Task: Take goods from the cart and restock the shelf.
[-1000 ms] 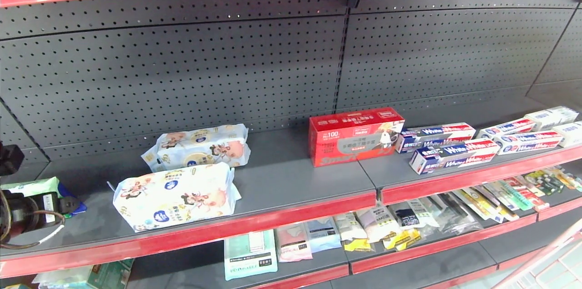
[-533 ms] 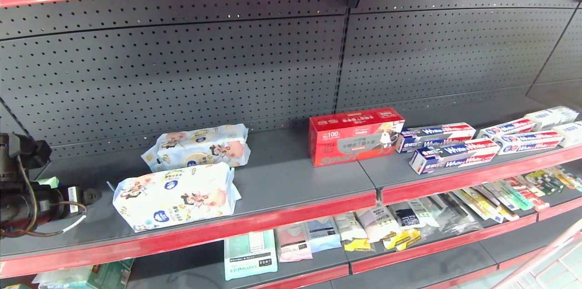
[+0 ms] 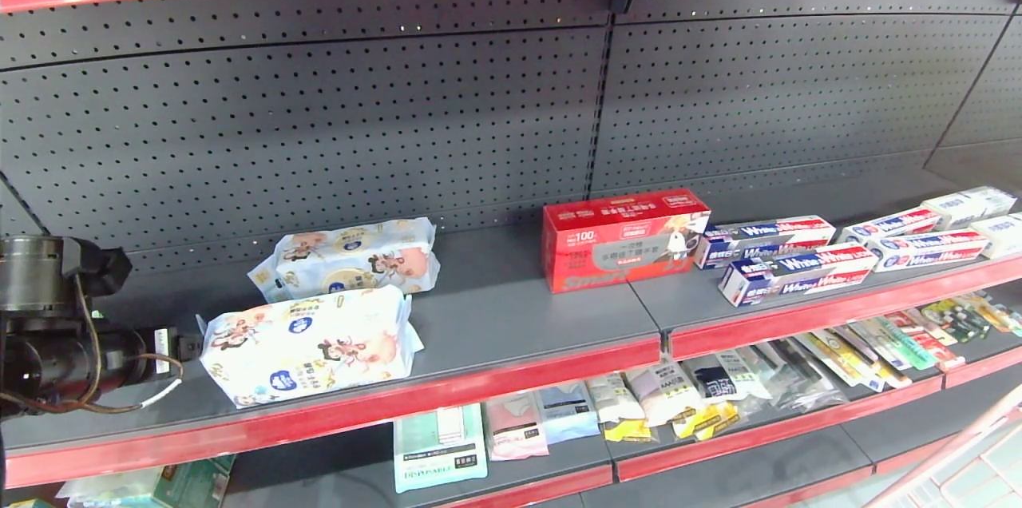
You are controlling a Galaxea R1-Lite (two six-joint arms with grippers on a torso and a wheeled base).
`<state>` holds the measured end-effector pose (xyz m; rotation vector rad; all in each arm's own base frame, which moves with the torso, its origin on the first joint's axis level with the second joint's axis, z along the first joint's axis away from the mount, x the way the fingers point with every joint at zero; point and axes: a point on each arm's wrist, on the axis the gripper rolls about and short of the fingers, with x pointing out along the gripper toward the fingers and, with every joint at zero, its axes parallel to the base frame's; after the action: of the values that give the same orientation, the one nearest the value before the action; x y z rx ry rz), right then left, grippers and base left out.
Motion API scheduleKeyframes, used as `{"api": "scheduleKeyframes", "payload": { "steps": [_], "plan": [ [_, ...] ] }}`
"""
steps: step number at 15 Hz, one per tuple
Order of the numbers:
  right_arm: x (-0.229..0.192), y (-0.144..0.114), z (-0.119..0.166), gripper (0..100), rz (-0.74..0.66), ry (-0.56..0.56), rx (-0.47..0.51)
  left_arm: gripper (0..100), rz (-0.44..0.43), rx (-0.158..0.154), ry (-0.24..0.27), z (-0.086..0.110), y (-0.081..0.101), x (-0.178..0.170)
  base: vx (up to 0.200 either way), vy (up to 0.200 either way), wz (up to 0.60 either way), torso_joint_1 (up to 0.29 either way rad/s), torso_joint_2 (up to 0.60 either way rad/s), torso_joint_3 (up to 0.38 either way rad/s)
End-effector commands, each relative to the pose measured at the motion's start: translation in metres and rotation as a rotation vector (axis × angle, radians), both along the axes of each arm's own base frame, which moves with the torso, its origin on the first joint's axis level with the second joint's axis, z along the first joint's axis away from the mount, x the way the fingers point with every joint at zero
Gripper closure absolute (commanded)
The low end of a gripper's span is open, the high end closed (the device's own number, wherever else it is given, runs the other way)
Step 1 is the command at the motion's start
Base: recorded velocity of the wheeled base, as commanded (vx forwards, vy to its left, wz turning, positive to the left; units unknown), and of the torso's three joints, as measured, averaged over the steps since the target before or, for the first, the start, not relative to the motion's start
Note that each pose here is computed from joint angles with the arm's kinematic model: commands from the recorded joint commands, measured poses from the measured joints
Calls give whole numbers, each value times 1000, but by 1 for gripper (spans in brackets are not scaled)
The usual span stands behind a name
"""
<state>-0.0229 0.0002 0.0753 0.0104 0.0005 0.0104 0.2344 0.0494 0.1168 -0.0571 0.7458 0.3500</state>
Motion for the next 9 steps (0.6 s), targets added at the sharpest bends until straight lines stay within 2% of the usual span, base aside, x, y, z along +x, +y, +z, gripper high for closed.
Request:
{"api": "scheduleKeyframes", "payload": {
  "steps": [1,9],
  "plan": [
    [0,0,0,0,0,1,0,0,-9,0,2,0,-2,1,0,0,0,0,0,0],
    [0,0,0,0,0,1,0,0,-48,1,-14,1,-11,4,0,0,0,0,0,0]
  ]
}}
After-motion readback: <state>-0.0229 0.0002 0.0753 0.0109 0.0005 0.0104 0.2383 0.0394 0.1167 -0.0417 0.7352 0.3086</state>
